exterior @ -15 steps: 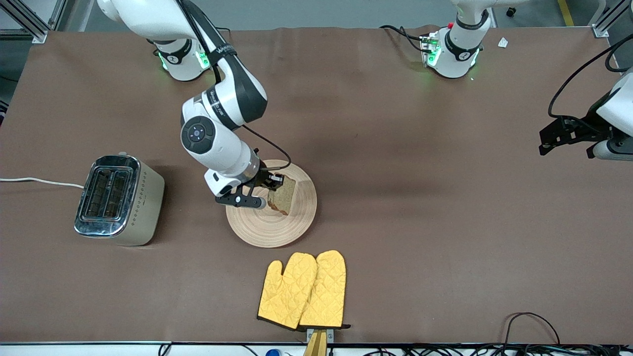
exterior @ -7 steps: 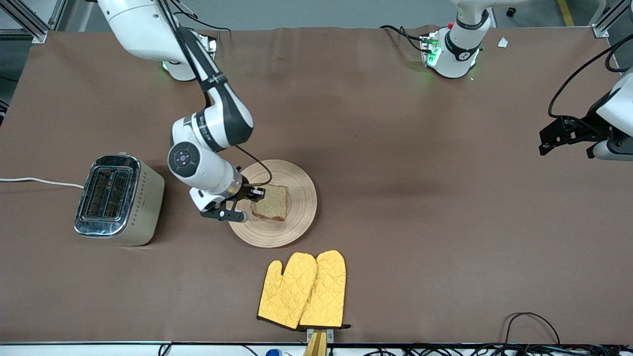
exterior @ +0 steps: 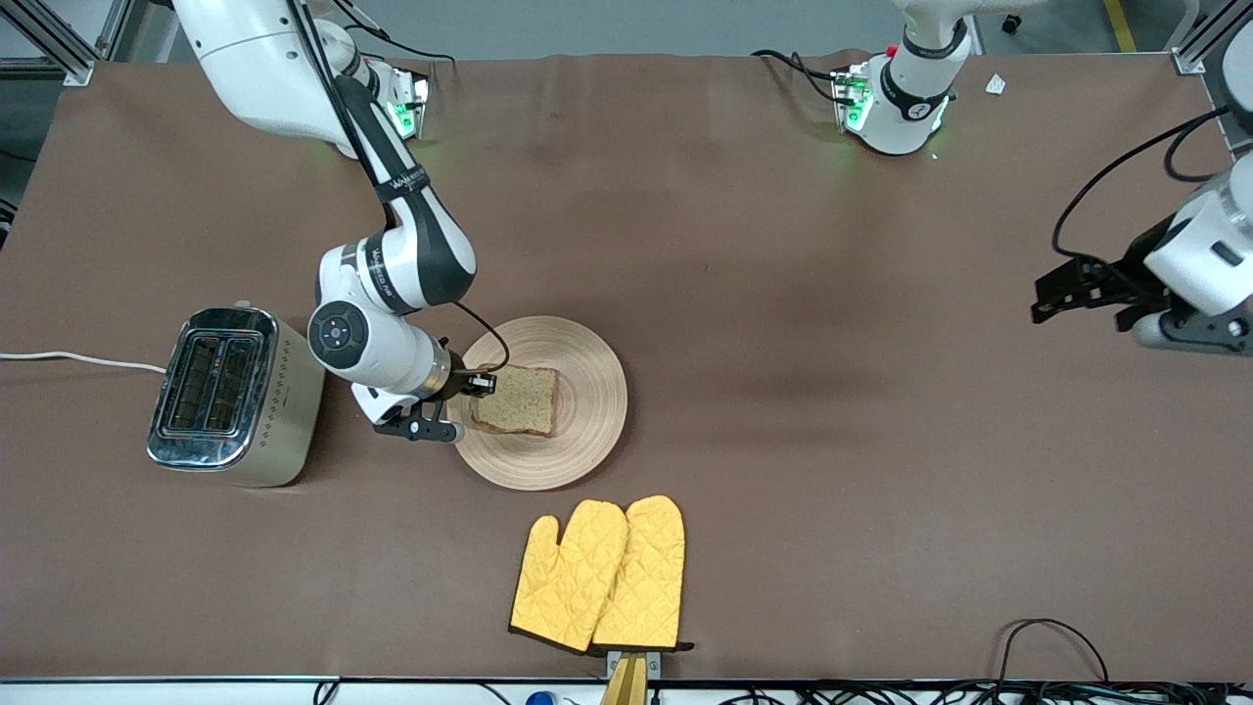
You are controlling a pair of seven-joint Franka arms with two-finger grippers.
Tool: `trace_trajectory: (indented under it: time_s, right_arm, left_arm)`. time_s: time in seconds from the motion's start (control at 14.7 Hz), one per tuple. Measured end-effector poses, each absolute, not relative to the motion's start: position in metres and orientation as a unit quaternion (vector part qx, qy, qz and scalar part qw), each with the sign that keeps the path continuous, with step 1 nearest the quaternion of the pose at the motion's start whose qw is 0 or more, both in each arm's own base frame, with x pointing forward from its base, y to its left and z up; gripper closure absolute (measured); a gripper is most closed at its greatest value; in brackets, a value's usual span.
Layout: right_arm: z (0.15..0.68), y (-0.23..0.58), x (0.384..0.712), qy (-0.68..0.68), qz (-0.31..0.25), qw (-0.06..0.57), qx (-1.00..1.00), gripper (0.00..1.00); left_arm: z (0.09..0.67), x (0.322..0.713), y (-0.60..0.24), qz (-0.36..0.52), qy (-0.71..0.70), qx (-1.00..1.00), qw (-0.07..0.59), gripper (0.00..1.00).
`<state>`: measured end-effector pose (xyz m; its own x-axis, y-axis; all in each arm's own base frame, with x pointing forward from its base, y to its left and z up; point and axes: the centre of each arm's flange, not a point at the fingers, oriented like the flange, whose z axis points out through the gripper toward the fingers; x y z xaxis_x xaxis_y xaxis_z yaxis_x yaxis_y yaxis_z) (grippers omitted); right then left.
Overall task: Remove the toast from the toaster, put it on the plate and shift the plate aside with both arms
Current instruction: 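Open the right gripper while the left gripper reaches toward the plate rim, then grasp the plate rim with the left gripper while the right gripper withdraws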
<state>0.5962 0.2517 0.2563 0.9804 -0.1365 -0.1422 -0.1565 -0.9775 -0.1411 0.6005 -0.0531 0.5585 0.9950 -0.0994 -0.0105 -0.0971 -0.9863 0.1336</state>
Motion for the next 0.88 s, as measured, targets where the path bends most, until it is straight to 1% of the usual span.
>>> trace_trajectory:
  time_s: [0.2,0.34,0.41,0.48,0.61,0.75,0.82,0.88]
  right_arm:
    - [0.249,0.236,0.597,0.086,0.073,0.073,-0.991,0.94]
    - [0.248,0.228,0.599,0.092,0.074,0.073,-0.99,0.92]
    - [0.248,0.226,0.6,0.093,0.074,0.073,-0.99,0.86]
    - [0.248,0.225,0.6,0.094,0.074,0.073,-0.99,0.78]
    - [0.248,0.226,0.599,0.093,0.077,0.072,-0.99,0.57]
    - [0.249,0.225,0.597,0.093,0.085,0.071,-0.99,0.38]
    - [0.251,0.224,0.597,0.093,0.089,0.07,-0.989,0.26]
    - [0.257,0.221,0.598,0.094,0.093,0.07,-0.989,0.18]
  left_arm:
    - [0.501,0.62,-0.07,-0.053,-0.027,0.987,0.15,0.0]
    - [0.452,0.639,-0.084,-0.071,-0.003,0.977,0.199,0.0]
    - [0.427,0.647,-0.096,-0.077,0.005,0.972,0.22,0.0]
    - [0.401,0.653,-0.112,-0.084,0.013,0.967,0.241,0.0]
    - [0.354,0.659,-0.151,-0.102,0.03,0.952,0.286,0.0]
    - [0.313,0.659,-0.193,-0.115,0.051,0.937,0.326,0.0]
    - [0.295,0.657,-0.213,-0.118,0.061,0.931,0.34,0.0]
    - [0.278,0.654,-0.232,-0.12,0.07,0.927,0.35,0.0]
